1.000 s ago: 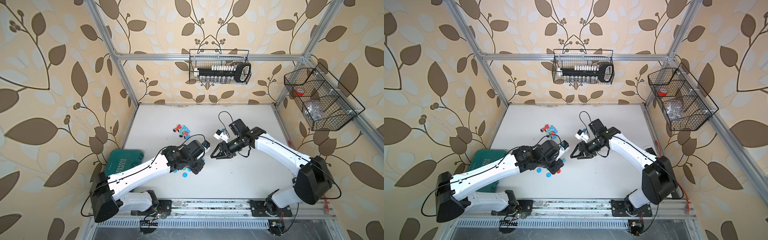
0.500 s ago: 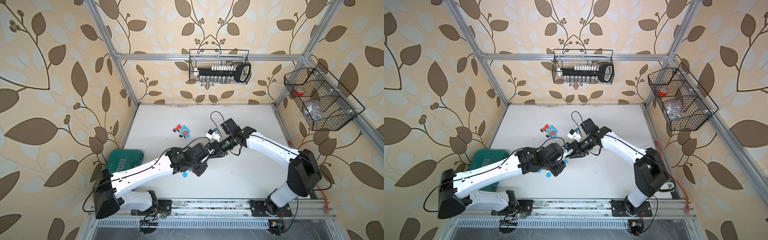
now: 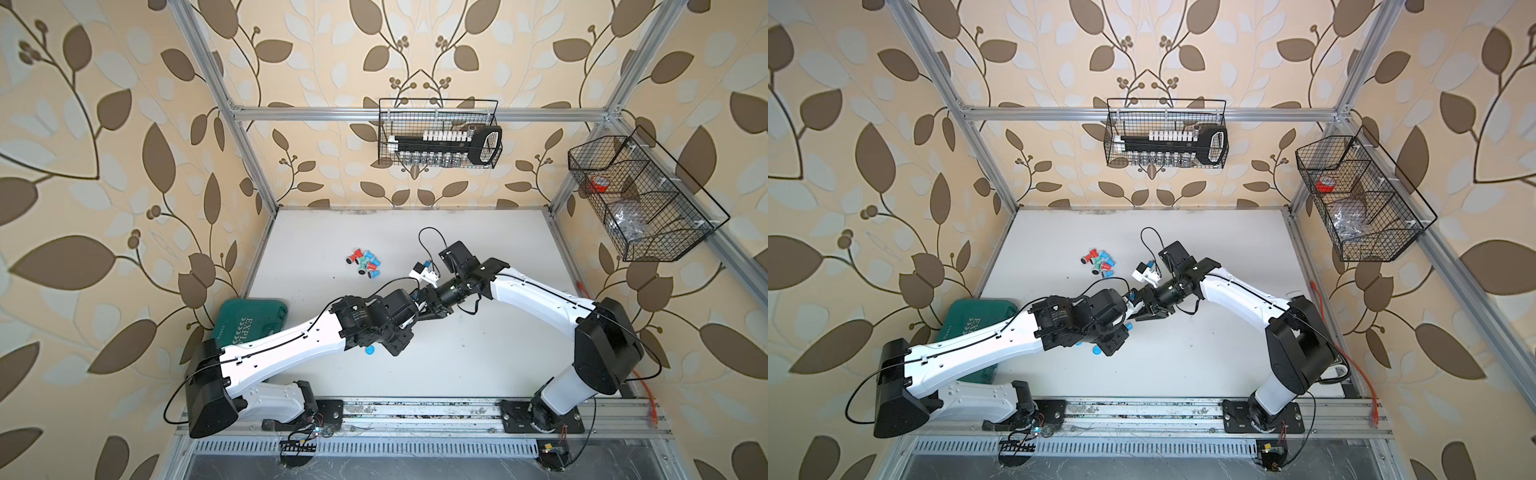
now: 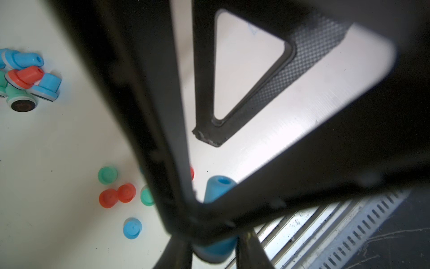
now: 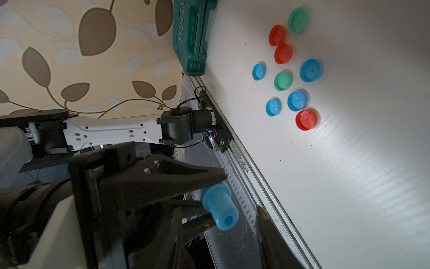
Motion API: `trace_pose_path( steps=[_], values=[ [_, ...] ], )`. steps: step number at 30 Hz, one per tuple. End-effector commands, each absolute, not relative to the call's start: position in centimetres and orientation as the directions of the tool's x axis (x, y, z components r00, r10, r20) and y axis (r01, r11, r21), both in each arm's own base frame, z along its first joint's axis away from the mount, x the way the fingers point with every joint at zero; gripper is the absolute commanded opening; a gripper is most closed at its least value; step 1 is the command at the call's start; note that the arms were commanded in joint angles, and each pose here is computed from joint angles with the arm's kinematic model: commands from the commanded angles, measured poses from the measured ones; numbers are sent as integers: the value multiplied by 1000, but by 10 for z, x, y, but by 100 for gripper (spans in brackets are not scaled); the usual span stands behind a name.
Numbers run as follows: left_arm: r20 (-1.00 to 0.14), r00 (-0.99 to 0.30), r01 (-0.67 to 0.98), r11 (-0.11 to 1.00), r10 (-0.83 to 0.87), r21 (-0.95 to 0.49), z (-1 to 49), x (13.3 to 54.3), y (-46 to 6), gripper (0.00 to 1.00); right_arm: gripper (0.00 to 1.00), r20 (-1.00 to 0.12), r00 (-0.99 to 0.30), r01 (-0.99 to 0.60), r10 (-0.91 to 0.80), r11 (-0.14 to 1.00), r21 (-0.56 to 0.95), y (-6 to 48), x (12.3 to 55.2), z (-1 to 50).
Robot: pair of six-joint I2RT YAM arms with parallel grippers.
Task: Close the stamp cap
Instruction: Pick up the stamp from the center of the board.
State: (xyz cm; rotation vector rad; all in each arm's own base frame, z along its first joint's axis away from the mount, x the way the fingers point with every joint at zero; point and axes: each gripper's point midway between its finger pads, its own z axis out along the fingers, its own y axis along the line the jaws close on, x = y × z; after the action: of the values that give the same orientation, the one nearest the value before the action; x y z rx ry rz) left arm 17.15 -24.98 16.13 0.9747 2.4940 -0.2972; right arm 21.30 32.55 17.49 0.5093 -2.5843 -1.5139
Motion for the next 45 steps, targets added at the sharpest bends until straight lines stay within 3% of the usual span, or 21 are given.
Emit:
trace_pose_path(
  steps=[1,18,38,45],
  values=[
    [-597,-630,651,757,496,-56,192,186,-260,24,46,-48,-927,-209,-373,406,889,330,195,174],
    [-601,-636,656,749,484,-92,194,180,-259,25,42,-50,-926,-192,-375,349,917,338,190,188],
    [-582,-634,668,740,509,-80,189,172,-251,24,19,-59,-901,-203,-429,299,932,337,177,198],
    [-575,-632,677,731,520,-84,186,170,-252,24,17,-57,-885,-204,-462,275,939,338,170,201]
  ],
)
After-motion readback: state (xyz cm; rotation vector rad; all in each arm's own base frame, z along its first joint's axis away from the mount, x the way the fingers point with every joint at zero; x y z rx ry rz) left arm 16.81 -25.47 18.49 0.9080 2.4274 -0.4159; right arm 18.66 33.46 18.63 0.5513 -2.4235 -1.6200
